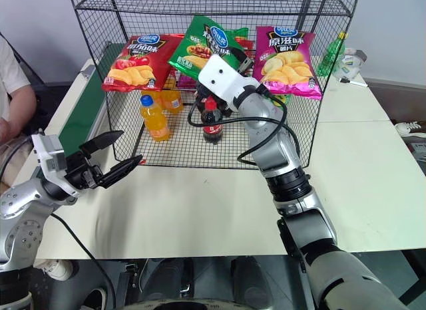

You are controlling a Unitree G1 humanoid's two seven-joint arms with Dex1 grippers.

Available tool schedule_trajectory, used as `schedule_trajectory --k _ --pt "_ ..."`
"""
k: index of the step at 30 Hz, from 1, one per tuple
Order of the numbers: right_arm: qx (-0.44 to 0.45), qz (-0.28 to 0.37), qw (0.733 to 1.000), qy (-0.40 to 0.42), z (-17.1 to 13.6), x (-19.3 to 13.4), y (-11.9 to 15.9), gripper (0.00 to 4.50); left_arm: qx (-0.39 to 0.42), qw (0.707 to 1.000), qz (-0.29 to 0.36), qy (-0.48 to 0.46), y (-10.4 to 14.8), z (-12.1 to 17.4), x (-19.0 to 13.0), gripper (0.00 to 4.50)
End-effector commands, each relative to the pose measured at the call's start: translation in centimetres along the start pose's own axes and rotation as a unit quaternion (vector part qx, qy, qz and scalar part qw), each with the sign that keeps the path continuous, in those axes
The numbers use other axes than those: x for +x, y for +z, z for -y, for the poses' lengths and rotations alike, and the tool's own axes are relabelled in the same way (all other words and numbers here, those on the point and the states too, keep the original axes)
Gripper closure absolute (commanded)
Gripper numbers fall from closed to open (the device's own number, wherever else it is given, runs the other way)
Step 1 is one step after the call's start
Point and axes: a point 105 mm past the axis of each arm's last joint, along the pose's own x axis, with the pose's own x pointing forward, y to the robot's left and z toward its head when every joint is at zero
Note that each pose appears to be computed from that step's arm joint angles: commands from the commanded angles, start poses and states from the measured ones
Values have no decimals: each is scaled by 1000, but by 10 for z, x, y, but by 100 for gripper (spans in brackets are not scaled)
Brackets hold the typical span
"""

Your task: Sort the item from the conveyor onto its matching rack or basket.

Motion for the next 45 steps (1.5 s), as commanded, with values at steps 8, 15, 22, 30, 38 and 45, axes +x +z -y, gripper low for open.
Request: schedule_trajectory --k 8,15,22,30,38,45 --pt "15 49 999 -20 29 -12 11 15 19 1000 3 -7 3 1 0 0" --pt "54 66 996 27 7 -10 15 15 22 1000 -2 -10 3 1 1 0" --pt "166 94 977 92 -10 -27 29 15 25 1000 -12 -7 0 3 -3 0" --pt "318 189 920 132 21 -75 32 15 16 1000 -18 6 5 -2 -11 0" --pt "336 144 891 268 0 -150 -1 15 -17 994 -93 49 -3 -15 -43 0" --pt "312 35 898 308 -23 -185 -66 15 4 986 -148 74 -18 -23 -63 0"
